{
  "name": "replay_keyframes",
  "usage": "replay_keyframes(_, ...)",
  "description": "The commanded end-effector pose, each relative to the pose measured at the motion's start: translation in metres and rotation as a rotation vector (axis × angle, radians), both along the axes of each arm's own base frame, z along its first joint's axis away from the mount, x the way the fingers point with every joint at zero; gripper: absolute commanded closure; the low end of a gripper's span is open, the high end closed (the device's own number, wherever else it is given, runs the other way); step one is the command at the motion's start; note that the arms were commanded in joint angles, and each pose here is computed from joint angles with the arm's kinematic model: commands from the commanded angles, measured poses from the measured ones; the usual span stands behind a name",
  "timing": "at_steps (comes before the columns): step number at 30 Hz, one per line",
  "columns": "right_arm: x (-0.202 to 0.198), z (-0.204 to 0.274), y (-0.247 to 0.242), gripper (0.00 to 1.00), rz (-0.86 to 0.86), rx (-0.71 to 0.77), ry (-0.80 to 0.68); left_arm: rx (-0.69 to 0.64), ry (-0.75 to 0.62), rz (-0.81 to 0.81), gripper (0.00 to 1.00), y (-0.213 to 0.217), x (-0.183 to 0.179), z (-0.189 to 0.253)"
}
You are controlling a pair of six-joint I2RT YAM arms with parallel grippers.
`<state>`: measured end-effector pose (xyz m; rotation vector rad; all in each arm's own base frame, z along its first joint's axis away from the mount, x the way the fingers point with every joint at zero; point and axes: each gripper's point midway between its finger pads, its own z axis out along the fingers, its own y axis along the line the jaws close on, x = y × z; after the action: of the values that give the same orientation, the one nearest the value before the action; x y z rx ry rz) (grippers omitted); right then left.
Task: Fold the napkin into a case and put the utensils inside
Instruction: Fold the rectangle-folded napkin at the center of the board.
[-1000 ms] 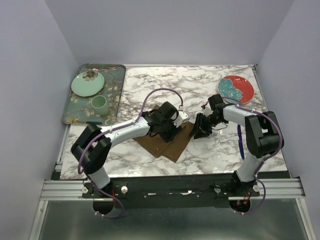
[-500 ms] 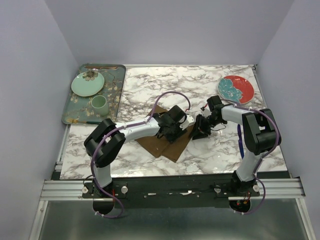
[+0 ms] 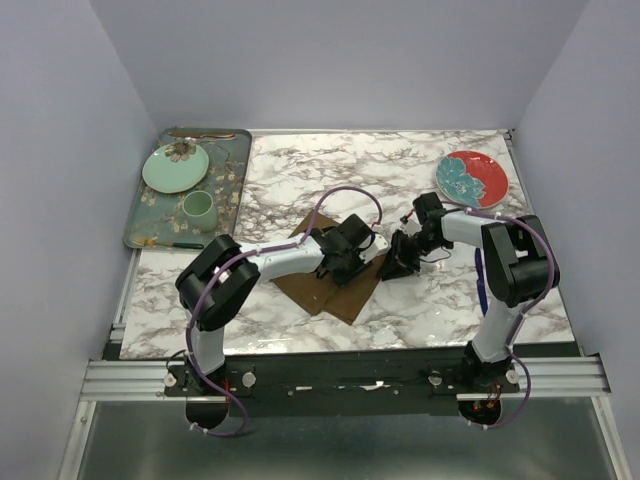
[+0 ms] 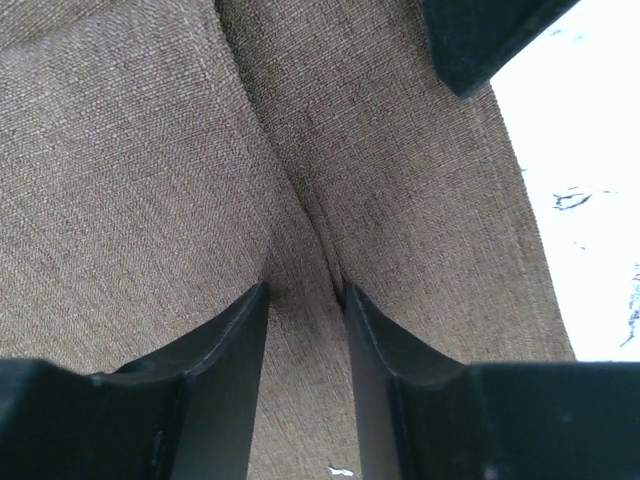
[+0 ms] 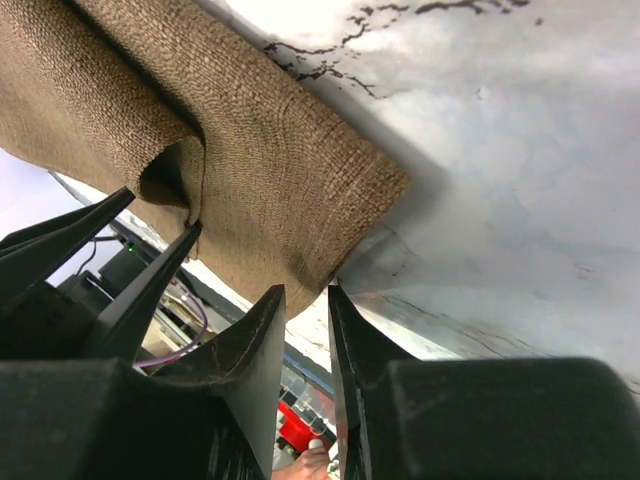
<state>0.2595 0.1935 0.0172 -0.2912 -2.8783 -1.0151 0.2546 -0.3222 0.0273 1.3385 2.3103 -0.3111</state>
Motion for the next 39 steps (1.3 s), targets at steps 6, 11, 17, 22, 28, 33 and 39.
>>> replay_keyframes(6, -0.004, -0.026, -0.01, 0.7, 0.013, -0.093, 0.018, 0.035, -0.03, -0.004, 0.69, 0.002, 0.008, -0.006)
replay_keyframes(11, -0.003, -0.029, -0.013, 0.71, 0.018, -0.119, 0.017, 0.003, -0.024, -0.011, 0.7, -0.001, 0.007, 0.005)
replay_keyframes(17, -0.002, -0.03, -0.016, 0.73, 0.021, -0.141, 0.011, -0.04, 0.007, -0.019, 0.65, -0.003, 0.0, 0.022)
replay_keyframes(22, -0.001, -0.03, -0.017, 0.73, 0.026, -0.149, 0.01, -0.052, 0.014, -0.014, 0.64, -0.003, 0.002, 0.027)
replay_keyframes(28, -0.001, -0.03, -0.018, 0.73, 0.029, -0.152, 0.007, -0.057, 0.024, 0.011, 0.69, -0.002, 0.008, 0.024)
replay_keyframes(33, -0.001, -0.03, -0.018, 0.73, 0.031, -0.153, 0.005, -0.105, 0.021, 0.005, 0.82, -0.01, 0.009, 0.038)
replay_keyframes(39, -0.002, -0.031, -0.017, 0.74, 0.032, -0.152, 0.012, -0.182, 0.069, 0.006, 0.91, -0.027, 0.005, 0.06)
